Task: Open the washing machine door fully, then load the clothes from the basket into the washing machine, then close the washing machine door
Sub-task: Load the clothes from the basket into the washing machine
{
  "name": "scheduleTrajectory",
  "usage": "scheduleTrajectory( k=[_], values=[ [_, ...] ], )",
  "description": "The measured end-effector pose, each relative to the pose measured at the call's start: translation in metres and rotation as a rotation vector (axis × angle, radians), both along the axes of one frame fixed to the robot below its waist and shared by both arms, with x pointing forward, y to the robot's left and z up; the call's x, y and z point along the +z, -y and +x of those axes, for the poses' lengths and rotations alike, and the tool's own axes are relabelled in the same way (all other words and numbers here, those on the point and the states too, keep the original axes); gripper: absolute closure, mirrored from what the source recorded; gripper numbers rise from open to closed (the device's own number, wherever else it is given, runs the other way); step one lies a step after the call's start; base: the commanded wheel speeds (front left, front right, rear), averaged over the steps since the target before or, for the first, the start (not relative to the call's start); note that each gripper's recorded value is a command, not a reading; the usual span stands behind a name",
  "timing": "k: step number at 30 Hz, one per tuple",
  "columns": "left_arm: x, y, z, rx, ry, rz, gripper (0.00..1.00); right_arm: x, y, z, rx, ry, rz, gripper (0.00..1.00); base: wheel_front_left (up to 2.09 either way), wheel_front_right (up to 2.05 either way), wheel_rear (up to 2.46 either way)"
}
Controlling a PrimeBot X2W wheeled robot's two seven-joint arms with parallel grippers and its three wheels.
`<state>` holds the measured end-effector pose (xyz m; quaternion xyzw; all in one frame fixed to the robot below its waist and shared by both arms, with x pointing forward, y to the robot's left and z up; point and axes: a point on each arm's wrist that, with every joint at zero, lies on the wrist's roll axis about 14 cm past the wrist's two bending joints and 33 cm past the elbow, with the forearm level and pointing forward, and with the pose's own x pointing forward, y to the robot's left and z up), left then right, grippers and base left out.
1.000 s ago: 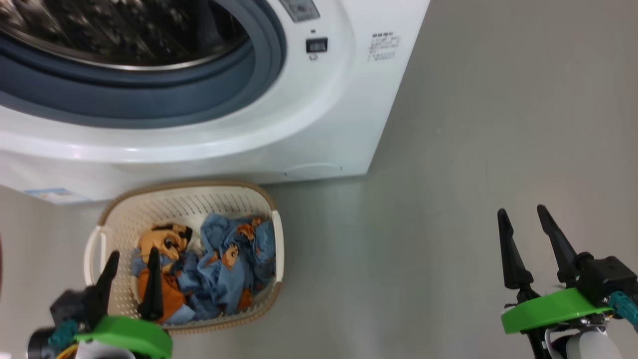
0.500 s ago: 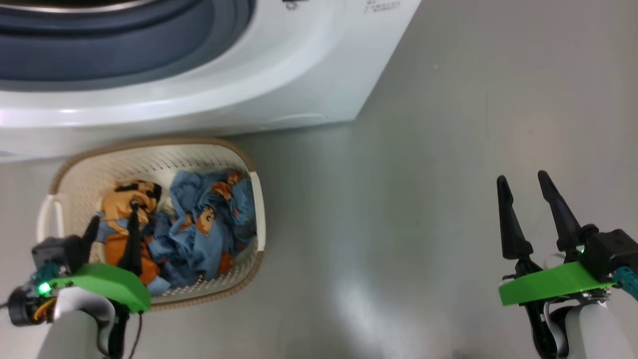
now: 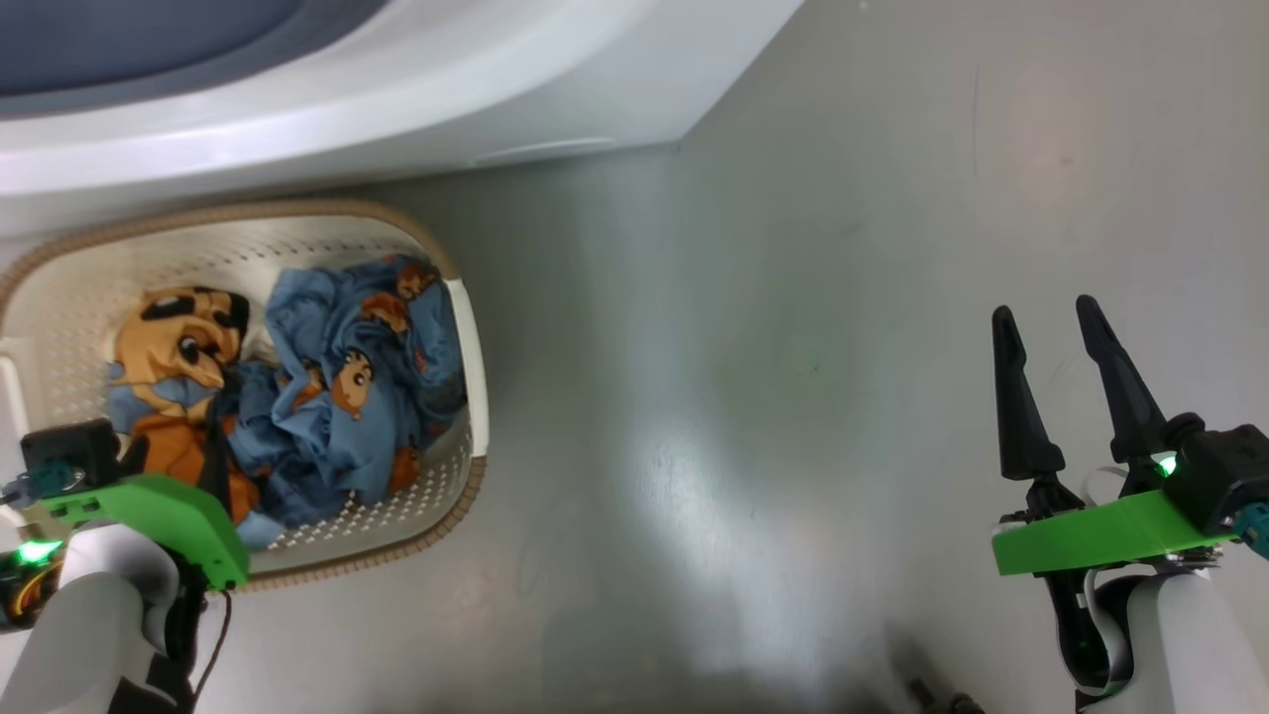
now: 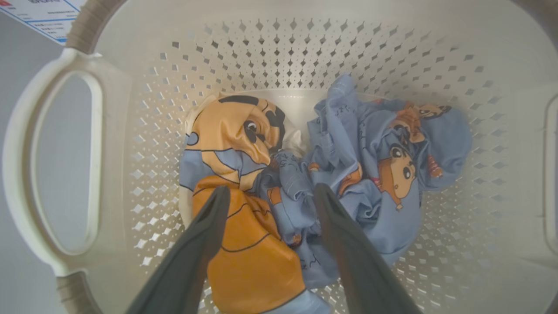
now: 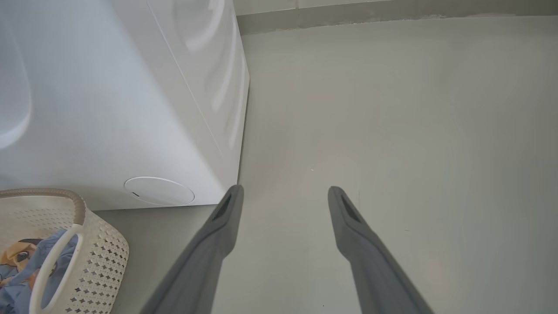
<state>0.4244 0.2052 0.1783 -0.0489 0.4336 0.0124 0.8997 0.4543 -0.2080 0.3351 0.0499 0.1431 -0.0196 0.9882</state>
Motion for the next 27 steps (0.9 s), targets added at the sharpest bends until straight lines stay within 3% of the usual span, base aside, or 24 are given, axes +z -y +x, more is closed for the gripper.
scheduleTrajectory(
  k=[5,27],
  values=[
    [-0.027,-0.005,-0.020,-0.001,-0.136,0.021,0.00,-0.012,0.001,0.001,0.001,-0.024,-0.003,0.00,0.00,0.00,0.00],
    [-0.083,-0.020,-0.034,-0.048,-0.399,0.109,0.00,-0.042,0.019,-0.010,-0.049,-0.099,-0.016,0.00,0.00,0.00,0.00]
  ],
)
